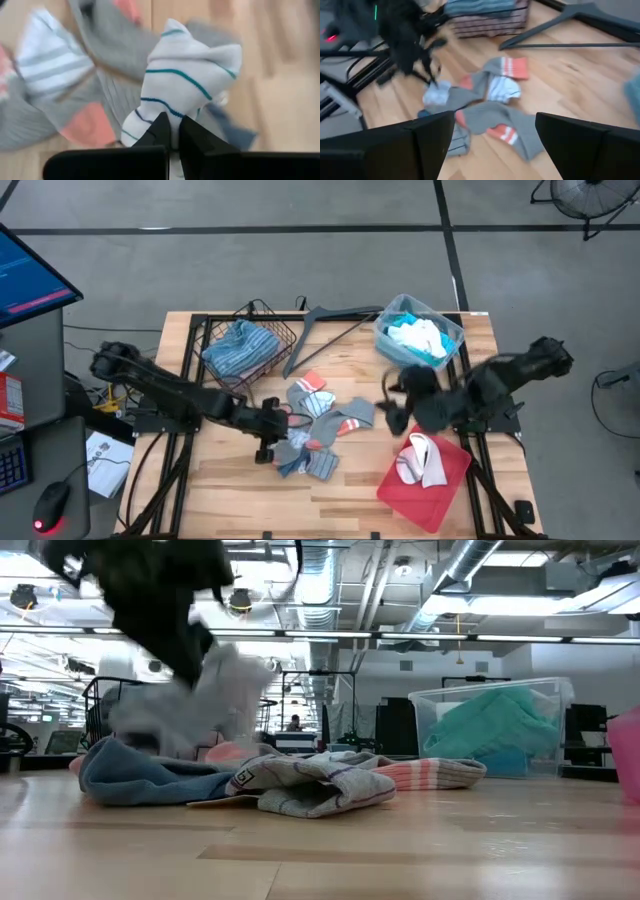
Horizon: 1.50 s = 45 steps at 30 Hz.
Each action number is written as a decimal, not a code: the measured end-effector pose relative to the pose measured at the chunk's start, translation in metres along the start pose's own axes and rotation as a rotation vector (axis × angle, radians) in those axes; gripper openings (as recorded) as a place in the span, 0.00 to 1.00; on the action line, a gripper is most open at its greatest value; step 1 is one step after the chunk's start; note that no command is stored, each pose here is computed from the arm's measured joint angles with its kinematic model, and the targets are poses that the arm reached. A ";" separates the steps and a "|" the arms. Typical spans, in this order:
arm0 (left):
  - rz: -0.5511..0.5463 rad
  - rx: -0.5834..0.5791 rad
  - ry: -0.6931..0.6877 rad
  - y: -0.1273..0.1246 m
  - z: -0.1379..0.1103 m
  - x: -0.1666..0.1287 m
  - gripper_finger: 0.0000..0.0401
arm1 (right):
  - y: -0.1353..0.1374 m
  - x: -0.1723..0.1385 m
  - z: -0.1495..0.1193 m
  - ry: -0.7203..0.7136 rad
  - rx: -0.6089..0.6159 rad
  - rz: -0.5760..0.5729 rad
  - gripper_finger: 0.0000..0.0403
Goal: Pick & Place Cloths
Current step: Put the bottom white patterned sock into the red bin
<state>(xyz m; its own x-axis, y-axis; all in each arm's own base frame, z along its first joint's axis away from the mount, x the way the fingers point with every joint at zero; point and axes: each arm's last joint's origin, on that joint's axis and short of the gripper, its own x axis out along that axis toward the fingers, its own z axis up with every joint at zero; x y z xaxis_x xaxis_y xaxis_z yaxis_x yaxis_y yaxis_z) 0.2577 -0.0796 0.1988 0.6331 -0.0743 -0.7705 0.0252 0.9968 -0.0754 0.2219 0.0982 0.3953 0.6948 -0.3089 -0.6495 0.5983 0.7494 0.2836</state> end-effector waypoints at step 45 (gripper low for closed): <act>-0.275 -0.070 -0.750 0.001 0.056 -0.103 0.00 | 0.087 0.169 -0.002 -0.310 -0.287 0.544 0.17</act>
<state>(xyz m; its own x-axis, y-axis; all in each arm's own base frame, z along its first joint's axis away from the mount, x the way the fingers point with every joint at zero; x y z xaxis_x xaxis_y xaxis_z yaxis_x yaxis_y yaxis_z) 0.2357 -0.0698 0.3138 0.9632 -0.2531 -0.0900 0.2227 0.9397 -0.2596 0.3904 0.1126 0.3085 0.9740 0.0340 -0.2241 0.0325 0.9575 0.2865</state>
